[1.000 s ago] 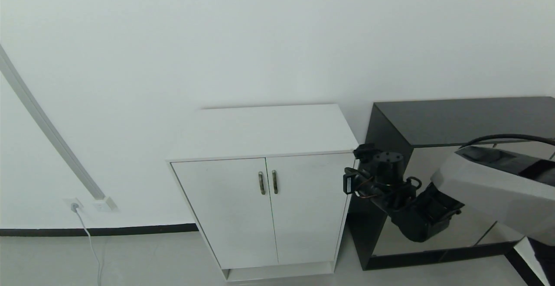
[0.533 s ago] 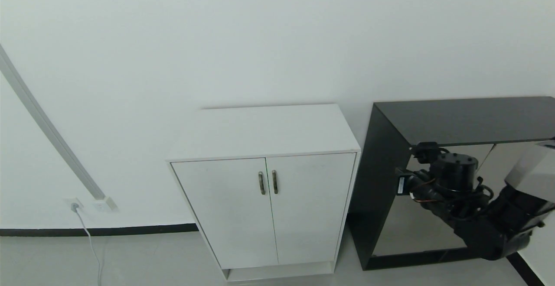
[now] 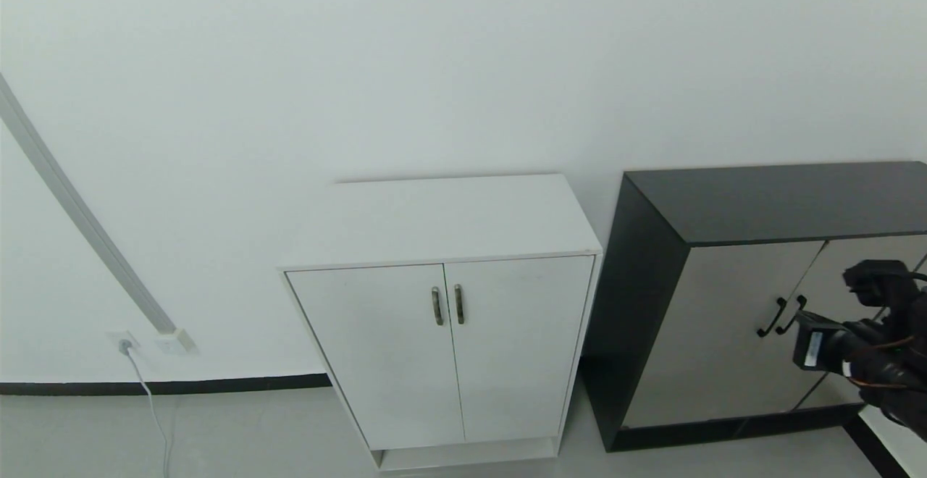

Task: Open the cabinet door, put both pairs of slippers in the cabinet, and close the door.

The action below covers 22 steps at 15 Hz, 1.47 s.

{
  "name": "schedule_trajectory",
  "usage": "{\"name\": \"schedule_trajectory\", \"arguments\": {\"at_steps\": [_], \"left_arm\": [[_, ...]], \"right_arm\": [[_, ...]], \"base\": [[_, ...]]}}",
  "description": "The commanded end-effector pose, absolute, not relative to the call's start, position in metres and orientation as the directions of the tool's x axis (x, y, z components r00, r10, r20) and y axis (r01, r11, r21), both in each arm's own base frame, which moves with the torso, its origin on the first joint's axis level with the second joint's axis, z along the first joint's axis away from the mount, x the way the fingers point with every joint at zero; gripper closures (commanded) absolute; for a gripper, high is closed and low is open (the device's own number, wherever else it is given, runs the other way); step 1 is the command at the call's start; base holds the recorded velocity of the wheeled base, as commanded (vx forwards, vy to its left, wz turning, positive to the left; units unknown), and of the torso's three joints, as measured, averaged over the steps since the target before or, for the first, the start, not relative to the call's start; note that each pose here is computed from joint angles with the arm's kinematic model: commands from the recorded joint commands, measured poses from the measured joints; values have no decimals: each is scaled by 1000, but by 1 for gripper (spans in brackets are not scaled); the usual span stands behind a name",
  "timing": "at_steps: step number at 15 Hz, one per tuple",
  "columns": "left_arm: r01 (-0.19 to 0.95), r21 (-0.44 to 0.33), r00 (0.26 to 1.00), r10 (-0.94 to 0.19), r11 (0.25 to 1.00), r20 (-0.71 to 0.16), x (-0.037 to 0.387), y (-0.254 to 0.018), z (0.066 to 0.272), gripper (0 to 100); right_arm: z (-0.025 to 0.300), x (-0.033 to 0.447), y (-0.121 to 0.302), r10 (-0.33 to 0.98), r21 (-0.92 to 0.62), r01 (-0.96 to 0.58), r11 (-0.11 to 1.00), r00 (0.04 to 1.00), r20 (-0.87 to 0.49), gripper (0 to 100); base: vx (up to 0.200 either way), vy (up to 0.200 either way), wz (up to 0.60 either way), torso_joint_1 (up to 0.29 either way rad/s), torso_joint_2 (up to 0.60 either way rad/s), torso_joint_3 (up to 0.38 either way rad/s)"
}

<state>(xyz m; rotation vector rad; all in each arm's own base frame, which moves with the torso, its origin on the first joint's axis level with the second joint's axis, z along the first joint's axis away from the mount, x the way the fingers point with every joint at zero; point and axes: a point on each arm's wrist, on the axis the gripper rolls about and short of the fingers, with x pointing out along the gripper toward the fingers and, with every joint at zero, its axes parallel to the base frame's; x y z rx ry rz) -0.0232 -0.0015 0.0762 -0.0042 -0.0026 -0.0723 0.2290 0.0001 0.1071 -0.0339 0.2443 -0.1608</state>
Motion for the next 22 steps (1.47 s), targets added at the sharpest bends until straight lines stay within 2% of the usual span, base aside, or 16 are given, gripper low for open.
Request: {"name": "schedule_trajectory", "arguments": {"at_steps": [1,3,10,15,17,22], "left_arm": [[72,-4,997,-72,997,2,-23,-1,76,100],[72,-4,997,-72,997,2,-23,-1,76,100],[72,-4,997,-72,997,2,-23,-1,76,100],[71,-3,998,-71,998,2,-23,-2,76,100],[74,-4,997,-74,997,2,-23,-2,76,100],[72,-4,997,-72,997,2,-23,-1,76,100]], "right_arm": [[121,190,-23,-277,-69,268,961,943,-186,100],[128,165,-27,-299,-69,291,954,940,-166,100],[150,97,-13,-202,-70,192,979,960,-193,100],[136,56,-7,-150,-59,140,988,961,-234,100],[119,27,-3,-85,-44,76,996,960,-268,100],[91,7,1,-44,-29,37,999,944,-328,100]], "base": [[0,0,0,0,0,0],[0,0,0,0,0,0],[0,0,0,0,0,0],[0,0,0,0,0,0],[0,0,0,0,0,0],[0,0,0,0,0,0]]}}
